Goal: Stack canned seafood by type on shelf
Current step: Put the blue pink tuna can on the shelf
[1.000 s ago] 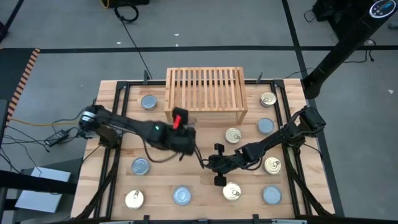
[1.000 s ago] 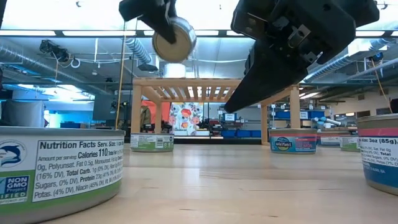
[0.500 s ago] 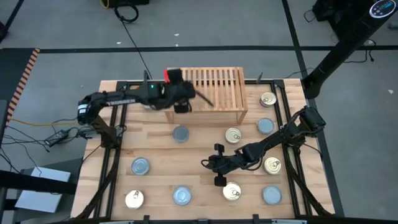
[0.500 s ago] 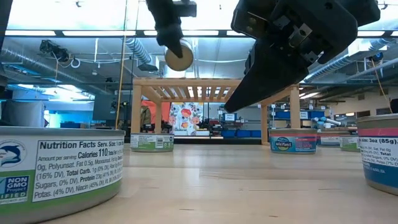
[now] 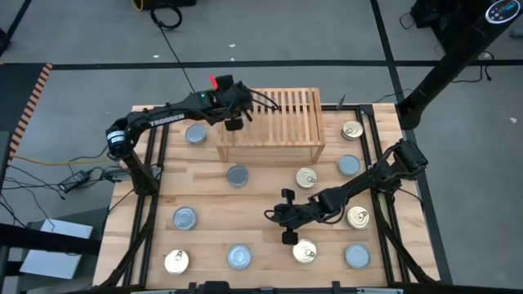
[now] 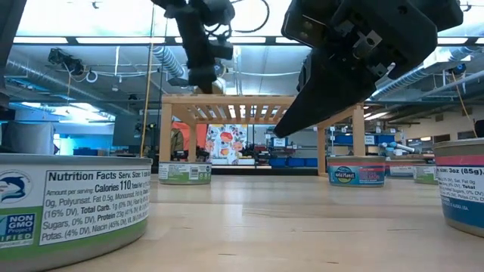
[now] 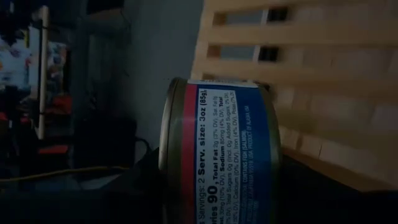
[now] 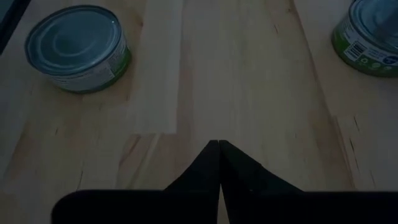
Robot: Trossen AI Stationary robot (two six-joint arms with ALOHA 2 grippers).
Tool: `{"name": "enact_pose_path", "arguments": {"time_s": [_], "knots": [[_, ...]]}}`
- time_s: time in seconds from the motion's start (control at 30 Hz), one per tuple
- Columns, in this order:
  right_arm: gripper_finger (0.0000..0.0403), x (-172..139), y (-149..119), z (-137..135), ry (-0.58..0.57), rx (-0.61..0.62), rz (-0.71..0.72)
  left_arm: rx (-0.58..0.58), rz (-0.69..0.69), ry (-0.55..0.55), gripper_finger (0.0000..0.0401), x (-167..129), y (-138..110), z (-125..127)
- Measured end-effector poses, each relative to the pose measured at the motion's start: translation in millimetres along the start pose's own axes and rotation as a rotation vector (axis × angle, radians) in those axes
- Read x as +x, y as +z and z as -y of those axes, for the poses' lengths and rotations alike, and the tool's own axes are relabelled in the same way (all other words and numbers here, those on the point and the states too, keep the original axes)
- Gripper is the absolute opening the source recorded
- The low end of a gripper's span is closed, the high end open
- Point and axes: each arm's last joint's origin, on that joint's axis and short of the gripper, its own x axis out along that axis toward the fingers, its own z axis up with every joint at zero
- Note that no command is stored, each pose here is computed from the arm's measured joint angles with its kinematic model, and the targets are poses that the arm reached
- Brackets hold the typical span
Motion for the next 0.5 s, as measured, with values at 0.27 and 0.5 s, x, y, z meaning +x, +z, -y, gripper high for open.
{"name": "enact_pose_path", "arguments": {"time_s": [0.27, 0.5], "knots": [[0.002, 0.0, 0.2, -0.1, 0.001, -0.002, 0.002, -0.012, -0.009, 0.008, 0.0192, 6.5, -0.5, -2.2], [0.002, 0.0, 0.2, -0.1, 0.001, -0.003, 0.002, 0.003, -0.017, 0.002, 0.0271, 4.9, -0.8, -0.1]]}}
